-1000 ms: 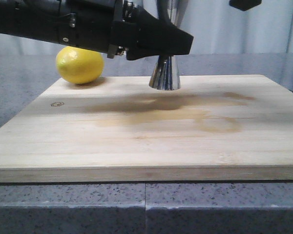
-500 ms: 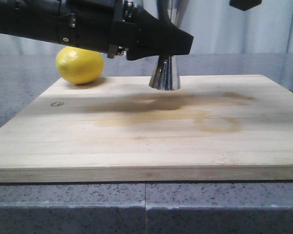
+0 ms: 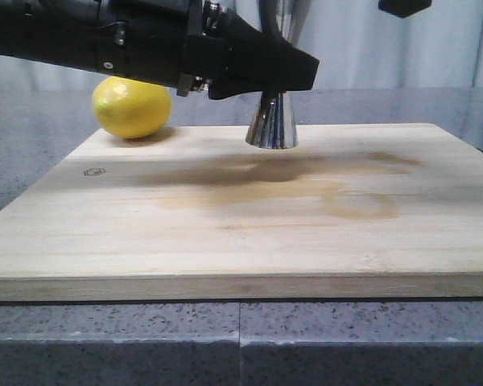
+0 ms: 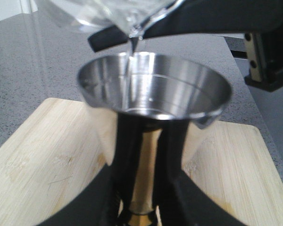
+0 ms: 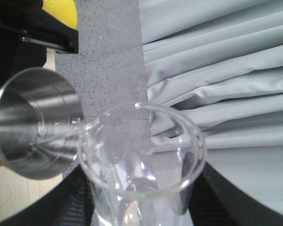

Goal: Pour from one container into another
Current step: 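Tilt the beaker with the right gripper, pouring liquid into the jigger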

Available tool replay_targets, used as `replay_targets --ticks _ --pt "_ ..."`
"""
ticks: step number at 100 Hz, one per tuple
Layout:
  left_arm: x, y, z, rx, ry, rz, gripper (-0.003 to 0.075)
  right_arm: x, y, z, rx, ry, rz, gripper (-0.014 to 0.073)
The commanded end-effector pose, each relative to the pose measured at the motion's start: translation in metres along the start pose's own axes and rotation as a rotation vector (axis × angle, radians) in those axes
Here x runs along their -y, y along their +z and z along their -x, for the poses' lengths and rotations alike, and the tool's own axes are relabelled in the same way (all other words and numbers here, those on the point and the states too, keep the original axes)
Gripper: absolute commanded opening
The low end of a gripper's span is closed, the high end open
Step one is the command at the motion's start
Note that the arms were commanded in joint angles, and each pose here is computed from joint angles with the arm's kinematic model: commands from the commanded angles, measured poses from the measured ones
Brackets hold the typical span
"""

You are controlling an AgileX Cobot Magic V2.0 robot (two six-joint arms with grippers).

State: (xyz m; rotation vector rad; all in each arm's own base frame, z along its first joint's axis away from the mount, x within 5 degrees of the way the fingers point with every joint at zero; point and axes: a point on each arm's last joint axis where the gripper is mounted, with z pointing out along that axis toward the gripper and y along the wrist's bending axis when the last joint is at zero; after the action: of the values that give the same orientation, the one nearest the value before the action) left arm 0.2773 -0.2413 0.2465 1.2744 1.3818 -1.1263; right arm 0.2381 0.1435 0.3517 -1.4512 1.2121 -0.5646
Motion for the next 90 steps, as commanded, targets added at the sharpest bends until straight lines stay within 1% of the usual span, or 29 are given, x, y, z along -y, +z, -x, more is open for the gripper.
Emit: replay_targets --ticks 1,49,64,81,90 --pt "0.0065 -0.0036 0.0319 0.133 0.018 -0.022 0.0114 0.0191 -0.0095 0.0089 0.066 -0.018 -0.083 0.0333" --pt "0.0065 -0.0036 0.0319 0.133 0.016 -0.023 0.0114 0.0186 -0.0094 0.0076 0.052 -0.018 -0.076 0.0333" --pt "0.0065 -0.0036 0.0319 0.133 0.016 -0.023 0.0114 0.0187 -0.0094 0.0076 0.051 -0.032 -0.078 0.0333" --pt "0.0065 -0.0036 0.0319 0.133 0.016 -0.023 0.0114 0.0192 -0.0094 0.0074 0.047 -0.084 -0.084 0.0333" --pt "0.0065 -0.0036 0.0319 0.133 0.016 -0.023 0.0114 0.0192 -0.0094 0.0074 0.047 -0.084 -0.085 0.0333"
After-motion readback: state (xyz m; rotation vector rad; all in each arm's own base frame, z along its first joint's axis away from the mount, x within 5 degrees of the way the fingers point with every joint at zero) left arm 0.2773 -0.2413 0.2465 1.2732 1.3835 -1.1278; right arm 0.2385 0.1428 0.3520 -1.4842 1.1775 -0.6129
